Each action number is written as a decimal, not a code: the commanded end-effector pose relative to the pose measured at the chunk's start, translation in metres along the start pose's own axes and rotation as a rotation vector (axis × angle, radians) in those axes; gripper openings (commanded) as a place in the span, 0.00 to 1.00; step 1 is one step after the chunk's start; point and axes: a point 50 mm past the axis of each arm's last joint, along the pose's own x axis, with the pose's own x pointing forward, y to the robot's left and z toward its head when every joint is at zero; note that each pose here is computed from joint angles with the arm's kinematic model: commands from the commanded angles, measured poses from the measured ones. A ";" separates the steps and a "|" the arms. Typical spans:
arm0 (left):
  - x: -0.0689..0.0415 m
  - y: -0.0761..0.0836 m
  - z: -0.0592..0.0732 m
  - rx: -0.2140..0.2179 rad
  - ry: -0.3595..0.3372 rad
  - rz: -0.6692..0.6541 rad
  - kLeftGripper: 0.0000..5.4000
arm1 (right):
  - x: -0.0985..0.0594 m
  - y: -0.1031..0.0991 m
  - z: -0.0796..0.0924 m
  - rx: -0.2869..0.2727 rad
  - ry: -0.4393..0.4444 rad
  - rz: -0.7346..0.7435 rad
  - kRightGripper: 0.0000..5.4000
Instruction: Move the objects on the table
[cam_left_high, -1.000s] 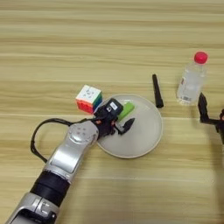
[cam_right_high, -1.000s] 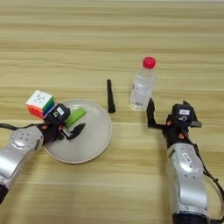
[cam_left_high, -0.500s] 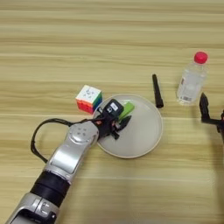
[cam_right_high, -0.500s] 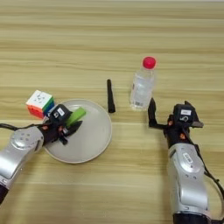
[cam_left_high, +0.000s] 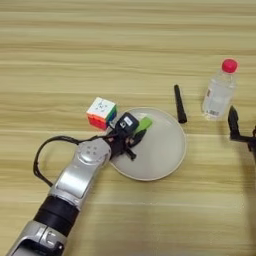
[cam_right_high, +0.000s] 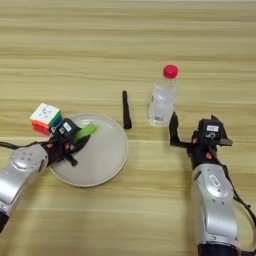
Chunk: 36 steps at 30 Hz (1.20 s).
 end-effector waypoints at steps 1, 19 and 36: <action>0.000 0.014 0.015 -0.069 -0.112 0.073 0.25 | 0.001 -0.001 -0.001 0.006 0.014 -0.005 1.00; -0.035 0.067 0.066 -0.182 -0.451 0.390 0.25 | 0.002 0.001 -0.002 0.008 0.019 -0.007 1.00; -0.052 0.106 -0.002 -0.229 -0.061 0.687 0.25 | 0.003 0.000 -0.002 0.009 0.017 -0.006 1.00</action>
